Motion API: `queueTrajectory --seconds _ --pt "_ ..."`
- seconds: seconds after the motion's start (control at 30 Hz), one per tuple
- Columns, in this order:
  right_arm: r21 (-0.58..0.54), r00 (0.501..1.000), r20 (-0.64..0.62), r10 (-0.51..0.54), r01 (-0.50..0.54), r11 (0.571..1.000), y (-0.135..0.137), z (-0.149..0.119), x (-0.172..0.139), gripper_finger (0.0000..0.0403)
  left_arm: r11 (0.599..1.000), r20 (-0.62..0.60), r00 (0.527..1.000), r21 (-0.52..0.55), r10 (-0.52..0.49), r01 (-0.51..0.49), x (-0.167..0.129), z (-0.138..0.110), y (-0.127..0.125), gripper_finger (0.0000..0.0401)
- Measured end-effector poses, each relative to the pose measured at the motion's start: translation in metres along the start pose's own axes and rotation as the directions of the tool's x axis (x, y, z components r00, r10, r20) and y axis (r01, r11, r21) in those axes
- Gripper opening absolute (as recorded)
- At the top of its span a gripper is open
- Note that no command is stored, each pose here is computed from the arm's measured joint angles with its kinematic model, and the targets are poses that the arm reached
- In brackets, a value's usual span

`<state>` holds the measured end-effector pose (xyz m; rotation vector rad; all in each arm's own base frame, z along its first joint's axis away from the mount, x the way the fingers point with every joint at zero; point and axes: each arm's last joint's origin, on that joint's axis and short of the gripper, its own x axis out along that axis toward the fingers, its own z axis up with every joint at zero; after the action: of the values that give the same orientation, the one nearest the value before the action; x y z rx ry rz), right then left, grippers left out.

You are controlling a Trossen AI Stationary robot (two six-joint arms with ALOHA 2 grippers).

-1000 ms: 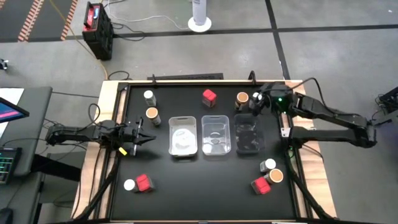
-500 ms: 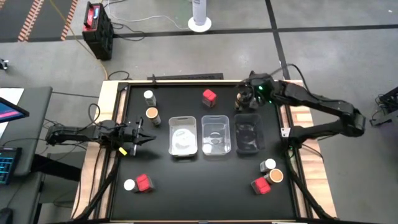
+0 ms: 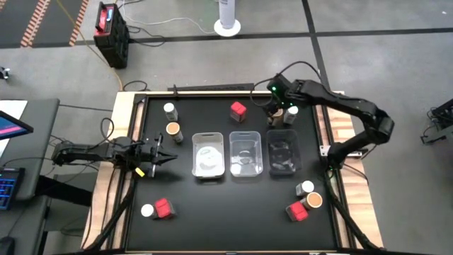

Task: Sort spices by type
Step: Put the top right brown seasoning bottle into the black bin

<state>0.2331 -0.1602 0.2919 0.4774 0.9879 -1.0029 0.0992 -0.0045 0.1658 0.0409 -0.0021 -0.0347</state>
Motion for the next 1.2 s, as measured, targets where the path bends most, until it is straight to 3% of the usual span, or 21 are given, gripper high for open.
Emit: queueTrajectory --seconds 0.17,0.33,0.67,1.03,1.2 --pt "-0.014 0.999 -0.029 -0.025 0.025 1.0 -0.003 0.004 0.014 0.031 1.0 0.0 1.0 0.0 0.0 0.0 0.0 0.0 0.0 0.0" --pt "0.042 1.0 0.01 -0.01 0.009 0.999 -0.003 0.006 0.01 0.031 1.0 0.0 1.0 0.0 0.0 0.0 0.0 0.0 0.0 0.0" --pt "0.042 1.0 0.021 -0.006 0.006 0.999 -0.004 0.006 0.005 0.0314 1.0 0.0 1.0 0.0 0.0 0.0 0.0 0.0 0.0 0.0" --pt "0.061 1.0 0.019 -0.007 0.006 0.998 -0.004 0.006 0.006 0.0394 1.0 0.0 1.0 0.0 0.0 0.0 0.0 0.0 0.0 0.0" --pt "0.104 1.0 0.013 -0.009 0.008 0.995 -0.004 0.005 0.006 0.039 1.0 0.0 1.0 0.0 0.0 0.0 0.0 0.0 0.0 0.0"
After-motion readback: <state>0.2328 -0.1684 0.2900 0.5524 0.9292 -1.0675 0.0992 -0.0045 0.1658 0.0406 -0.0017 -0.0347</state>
